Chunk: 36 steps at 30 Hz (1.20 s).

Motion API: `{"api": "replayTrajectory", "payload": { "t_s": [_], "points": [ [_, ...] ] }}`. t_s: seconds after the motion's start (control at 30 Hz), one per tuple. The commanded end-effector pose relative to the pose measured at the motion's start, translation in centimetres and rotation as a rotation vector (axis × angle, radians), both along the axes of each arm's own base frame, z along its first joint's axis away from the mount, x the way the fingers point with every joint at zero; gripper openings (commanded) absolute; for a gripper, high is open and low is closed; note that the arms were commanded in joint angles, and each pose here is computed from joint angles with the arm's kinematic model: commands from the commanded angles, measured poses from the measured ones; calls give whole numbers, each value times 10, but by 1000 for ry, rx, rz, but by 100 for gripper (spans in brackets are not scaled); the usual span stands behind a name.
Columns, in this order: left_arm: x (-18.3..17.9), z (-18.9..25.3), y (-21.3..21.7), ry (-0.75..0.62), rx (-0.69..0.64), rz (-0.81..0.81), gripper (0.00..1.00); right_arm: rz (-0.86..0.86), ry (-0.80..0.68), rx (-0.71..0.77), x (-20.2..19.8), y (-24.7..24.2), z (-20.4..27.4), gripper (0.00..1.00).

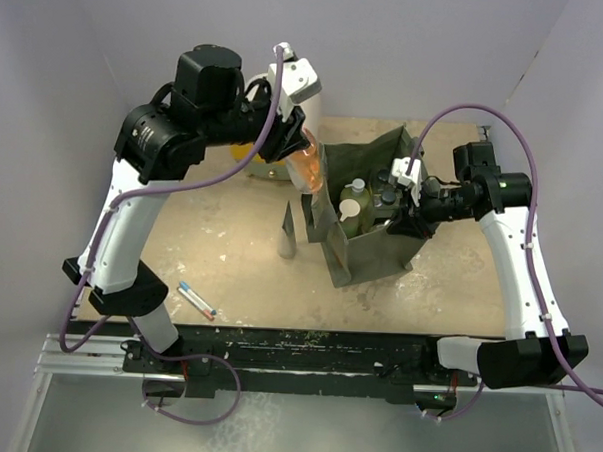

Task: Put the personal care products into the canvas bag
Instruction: Pick up the care product from the center of the board, then place the care product in the canvas bag.

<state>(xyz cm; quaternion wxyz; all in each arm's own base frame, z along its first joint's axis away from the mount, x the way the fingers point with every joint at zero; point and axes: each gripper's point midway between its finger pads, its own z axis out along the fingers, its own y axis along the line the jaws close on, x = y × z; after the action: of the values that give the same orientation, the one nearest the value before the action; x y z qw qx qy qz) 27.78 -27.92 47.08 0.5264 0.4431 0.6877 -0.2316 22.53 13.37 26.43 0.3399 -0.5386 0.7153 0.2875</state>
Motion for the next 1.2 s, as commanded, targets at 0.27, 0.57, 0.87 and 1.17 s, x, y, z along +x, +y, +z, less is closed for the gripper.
{"api": "replayTrajectory", "payload": {
  "t_s": [0.27, 0.57, 0.87, 1.17],
  "points": [
    [-31, 157, -7, -269, -490, -70, 0, 8, 4, 17, -7, 2, 2, 18],
    [-14, 146, -50, -216, -518, -111, 0, 6, 4, 15, -9, 2, 2, 18],
    [-10, 117, -102, -151, -494, -130, 0, 15, -2, 29, -16, 3, 1, 17],
    [-19, 90, -127, -45, -478, -207, 0, 35, -15, 61, -24, 7, 2, 13]
  ]
}}
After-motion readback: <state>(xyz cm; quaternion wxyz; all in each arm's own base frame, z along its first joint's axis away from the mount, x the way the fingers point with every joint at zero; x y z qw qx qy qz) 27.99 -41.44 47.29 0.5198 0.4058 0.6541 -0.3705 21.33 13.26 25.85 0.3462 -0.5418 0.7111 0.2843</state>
